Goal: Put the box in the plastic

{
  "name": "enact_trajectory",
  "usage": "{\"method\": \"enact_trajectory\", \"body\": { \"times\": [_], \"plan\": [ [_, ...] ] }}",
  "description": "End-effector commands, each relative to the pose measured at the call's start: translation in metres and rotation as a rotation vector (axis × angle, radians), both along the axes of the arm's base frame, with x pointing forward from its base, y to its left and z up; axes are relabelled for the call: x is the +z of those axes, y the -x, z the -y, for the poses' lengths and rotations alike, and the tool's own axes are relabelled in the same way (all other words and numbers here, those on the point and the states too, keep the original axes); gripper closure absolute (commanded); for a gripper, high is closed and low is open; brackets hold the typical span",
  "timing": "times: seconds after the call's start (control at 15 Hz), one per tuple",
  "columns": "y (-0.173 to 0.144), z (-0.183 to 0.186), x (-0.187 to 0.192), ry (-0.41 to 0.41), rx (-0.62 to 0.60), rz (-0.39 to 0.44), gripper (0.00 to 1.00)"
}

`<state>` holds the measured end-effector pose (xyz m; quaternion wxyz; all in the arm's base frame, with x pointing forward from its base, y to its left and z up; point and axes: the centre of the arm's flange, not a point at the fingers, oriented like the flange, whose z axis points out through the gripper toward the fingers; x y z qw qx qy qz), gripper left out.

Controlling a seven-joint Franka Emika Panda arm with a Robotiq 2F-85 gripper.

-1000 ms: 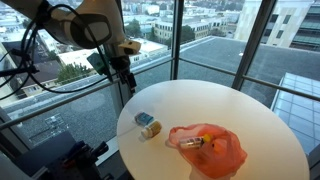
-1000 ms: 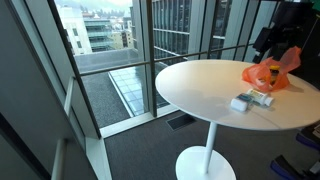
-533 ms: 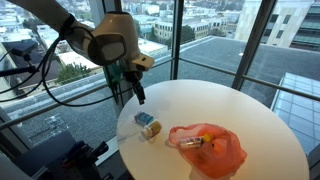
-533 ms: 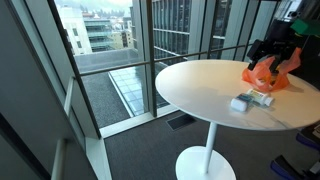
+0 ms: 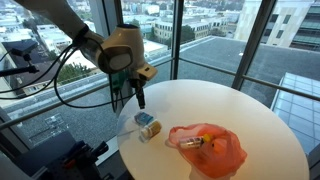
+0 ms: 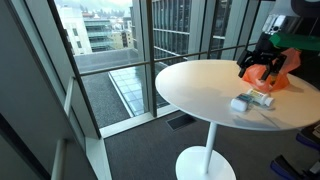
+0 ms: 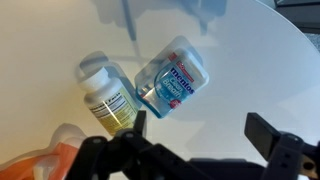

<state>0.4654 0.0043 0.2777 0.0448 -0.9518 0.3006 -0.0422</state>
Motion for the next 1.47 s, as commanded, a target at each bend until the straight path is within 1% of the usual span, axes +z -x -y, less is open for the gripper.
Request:
{"method": "enact_trajectory", "body": {
  "times": [0.0, 0.13, 0.33, 0.8, 1.13, 1.4],
  "plan": [
    [-0.002, -0.003, 0.0, -0.005, 0.0, 0.002, 0.0],
    [-0.004, -0.007, 0.001, -0.007, 0.003, 0.004, 0.0],
    [-0.01, -0.007, -0.005, 0.001, -0.017, -0.02, 0.0],
    [-0.019, -0.009, -0.033, -0.013, -0.141, -0.067, 0.0],
    [-0.032, -0.011, -0.05, -0.017, -0.209, -0.069, 0.0],
    [-0.041, -0.006, -0.065, -0.025, -0.27, -0.067, 0.0]
  ]
}}
